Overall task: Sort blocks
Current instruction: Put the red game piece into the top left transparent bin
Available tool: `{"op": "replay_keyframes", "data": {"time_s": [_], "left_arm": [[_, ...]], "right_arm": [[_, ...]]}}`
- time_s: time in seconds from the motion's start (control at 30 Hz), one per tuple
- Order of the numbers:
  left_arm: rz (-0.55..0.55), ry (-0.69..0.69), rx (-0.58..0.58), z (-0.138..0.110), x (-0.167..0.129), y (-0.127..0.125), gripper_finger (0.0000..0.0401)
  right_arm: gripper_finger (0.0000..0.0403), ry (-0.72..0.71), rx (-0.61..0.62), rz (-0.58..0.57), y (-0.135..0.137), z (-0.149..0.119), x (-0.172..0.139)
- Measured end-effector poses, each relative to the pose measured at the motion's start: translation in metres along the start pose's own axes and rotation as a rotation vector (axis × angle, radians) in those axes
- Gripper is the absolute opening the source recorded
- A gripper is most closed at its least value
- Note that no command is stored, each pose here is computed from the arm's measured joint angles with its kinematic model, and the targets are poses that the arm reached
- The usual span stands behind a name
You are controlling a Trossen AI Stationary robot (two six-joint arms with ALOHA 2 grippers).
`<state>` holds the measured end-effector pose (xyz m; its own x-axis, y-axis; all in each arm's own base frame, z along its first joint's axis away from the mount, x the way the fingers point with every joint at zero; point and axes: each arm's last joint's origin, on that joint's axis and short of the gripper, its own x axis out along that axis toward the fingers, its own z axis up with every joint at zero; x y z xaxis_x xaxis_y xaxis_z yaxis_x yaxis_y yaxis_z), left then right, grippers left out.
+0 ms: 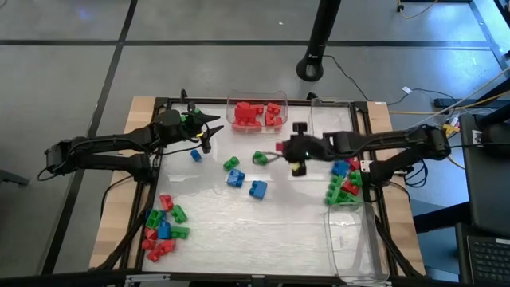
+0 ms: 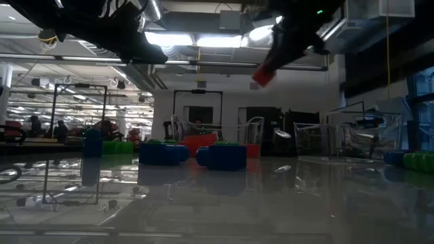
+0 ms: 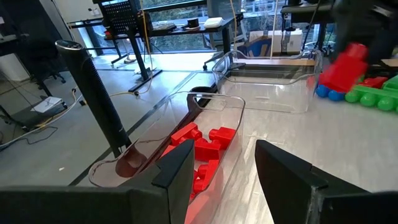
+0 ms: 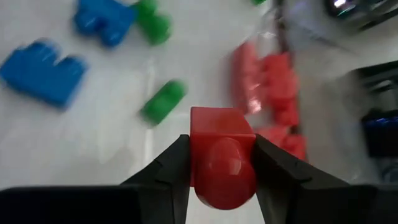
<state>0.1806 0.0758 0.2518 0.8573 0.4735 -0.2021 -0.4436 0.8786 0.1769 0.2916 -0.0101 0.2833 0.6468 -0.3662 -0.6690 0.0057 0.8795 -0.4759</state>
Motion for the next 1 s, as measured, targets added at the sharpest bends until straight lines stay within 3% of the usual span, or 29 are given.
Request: {"op": "replay_keyframes", "data": {"time_s": [0.4,0.57,1.0], "left_arm": [[0.000,0.000,0.001,0.000,0.000,0.000,0.0159],[0.000,0.000,0.001,0.000,0.000,0.000,0.0159],[0.000,0.000,0.001,0.000,0.000,0.000,0.0159]], "right_arm": [[0.0139,-0.009,-0.007,-0.207,-0.063,-0.013,0.061],[0.0142,0.034,0.032,-0.224,-0.081,-0.028,0.082],[0.0218,0.067,0.082,-0.261,-0.097,-0.043,0.101]]}}
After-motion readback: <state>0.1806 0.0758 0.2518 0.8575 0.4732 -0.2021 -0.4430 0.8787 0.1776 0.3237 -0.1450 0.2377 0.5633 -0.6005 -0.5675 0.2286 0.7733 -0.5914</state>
